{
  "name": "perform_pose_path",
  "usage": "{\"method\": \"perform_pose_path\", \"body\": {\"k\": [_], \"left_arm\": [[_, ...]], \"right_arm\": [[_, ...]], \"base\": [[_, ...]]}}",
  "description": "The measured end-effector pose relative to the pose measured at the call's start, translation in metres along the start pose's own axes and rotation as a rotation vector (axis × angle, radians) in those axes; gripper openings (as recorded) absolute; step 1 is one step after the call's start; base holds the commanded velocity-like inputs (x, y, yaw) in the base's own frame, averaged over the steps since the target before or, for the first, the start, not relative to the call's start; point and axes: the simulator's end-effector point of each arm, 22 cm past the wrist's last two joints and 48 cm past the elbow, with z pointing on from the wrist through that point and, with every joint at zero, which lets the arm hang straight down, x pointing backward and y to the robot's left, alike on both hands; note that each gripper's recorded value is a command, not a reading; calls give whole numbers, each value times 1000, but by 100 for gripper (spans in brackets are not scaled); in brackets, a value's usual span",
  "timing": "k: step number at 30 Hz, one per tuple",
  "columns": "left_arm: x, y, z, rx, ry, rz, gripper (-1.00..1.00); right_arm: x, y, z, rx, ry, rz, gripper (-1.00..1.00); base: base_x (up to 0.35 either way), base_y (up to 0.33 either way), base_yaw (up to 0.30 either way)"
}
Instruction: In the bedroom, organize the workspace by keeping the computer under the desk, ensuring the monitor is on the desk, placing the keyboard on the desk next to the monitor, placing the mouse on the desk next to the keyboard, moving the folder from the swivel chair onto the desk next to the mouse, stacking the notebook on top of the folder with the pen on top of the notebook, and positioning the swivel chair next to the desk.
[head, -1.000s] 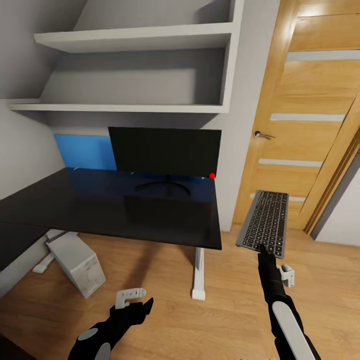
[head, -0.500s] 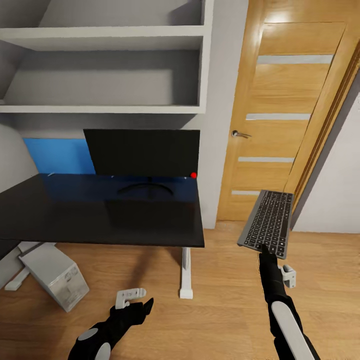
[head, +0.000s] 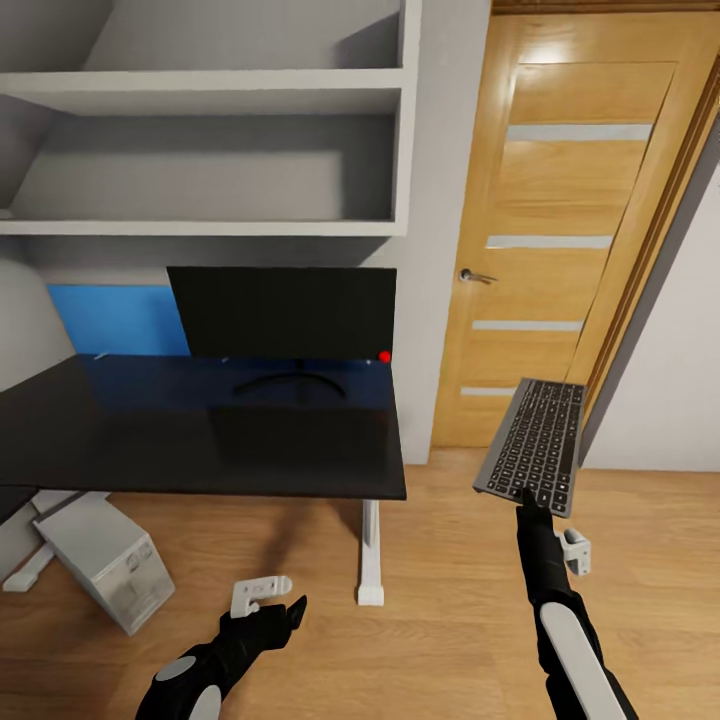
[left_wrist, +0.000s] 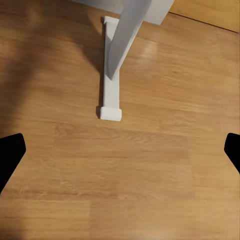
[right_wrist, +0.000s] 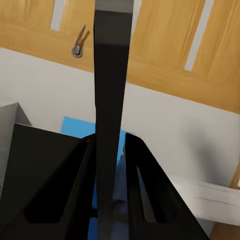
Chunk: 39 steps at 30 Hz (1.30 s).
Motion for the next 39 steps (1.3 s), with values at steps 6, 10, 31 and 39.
{"method": "perform_pose_path", "body": {"k": [6,10,31,39], "left_arm": [[-2,0,-1,0,-5,-1,100],[-2,0,-2,0,-6,0,100],[-1,-1,-1,3,-3,-1,100],[-1,-1,-1,3,-4,-1,100]], "right_arm": [[-2,4,0,-12,1,-2,-100],[-3,4,0,-12,3,-5,-100],[0,3,1,-13,18,-7,-100],[15,5,0,-15,75,3,-100]], "base": [[84,71,0],[234,198,0],[104,174,-148],[0,171,-5]]}}
